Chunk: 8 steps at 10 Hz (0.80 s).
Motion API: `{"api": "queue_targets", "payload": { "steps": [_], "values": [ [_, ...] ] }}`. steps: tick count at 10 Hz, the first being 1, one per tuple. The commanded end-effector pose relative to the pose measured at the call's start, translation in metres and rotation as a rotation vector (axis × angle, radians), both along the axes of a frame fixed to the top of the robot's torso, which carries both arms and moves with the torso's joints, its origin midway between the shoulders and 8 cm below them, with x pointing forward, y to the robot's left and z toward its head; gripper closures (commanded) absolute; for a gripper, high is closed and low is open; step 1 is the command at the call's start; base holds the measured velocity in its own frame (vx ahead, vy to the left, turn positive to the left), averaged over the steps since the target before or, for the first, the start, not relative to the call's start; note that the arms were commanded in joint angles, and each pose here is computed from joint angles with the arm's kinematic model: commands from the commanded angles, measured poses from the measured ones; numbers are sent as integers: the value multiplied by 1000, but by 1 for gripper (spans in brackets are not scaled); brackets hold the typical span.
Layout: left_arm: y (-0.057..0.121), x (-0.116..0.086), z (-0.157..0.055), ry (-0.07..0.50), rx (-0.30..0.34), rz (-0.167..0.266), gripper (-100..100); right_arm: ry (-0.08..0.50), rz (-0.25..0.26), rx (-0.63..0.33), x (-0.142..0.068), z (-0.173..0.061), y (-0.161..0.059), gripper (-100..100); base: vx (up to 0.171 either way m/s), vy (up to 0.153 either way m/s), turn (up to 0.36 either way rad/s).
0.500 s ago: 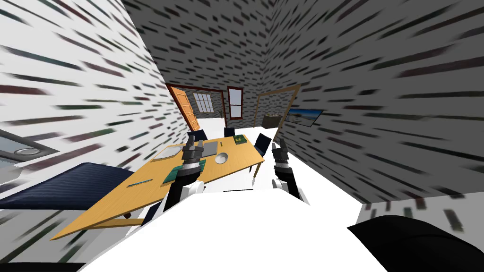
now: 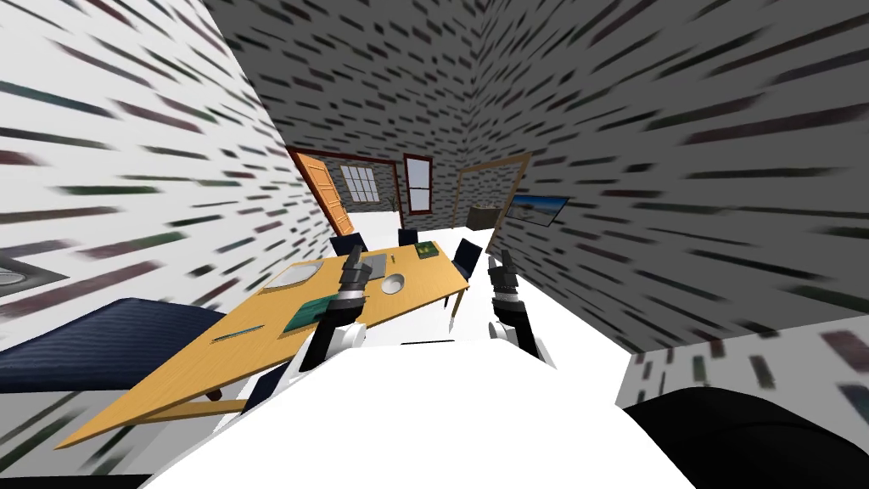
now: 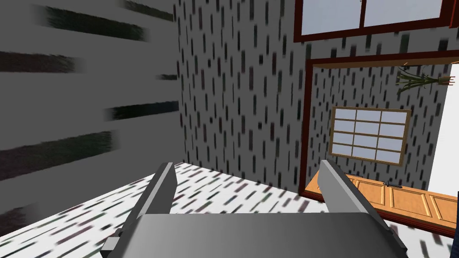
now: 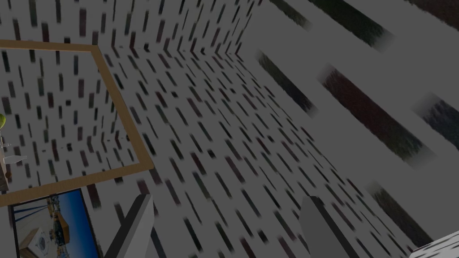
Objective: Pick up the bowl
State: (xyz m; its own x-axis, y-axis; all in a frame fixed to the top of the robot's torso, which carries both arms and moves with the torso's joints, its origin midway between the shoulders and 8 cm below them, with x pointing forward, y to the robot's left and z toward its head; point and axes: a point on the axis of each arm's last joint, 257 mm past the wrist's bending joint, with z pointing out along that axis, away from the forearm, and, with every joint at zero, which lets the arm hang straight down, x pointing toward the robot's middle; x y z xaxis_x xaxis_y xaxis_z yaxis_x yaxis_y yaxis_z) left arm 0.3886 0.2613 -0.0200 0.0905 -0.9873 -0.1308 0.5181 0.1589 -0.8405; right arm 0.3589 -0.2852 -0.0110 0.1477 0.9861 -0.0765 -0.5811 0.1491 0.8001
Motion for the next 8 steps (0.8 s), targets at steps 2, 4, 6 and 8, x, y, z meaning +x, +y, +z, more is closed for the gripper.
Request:
{"api": "queue_targets", "payload": {
  "steps": [2, 4, 6, 8],
  "values": [
    [2, 14, -14, 55, 15, -1, -100, 0, 0, 0, 0, 0, 0, 0, -18, -43, -46],
    [3, 33, -34, 123, 31, 1, -100, 0, 0, 0, 0, 0, 0, 0, -38, -76, -116],
    [5, 51, -56, 192, 44, 6, -100, 0, 0, 0, 0, 0, 0, 0, -46, -106, -116],
    [7, 62, -71, 243, 49, 12, -100, 0, 0, 0, 0, 0, 0, 0, -35, -72, -84]
  ]
}}
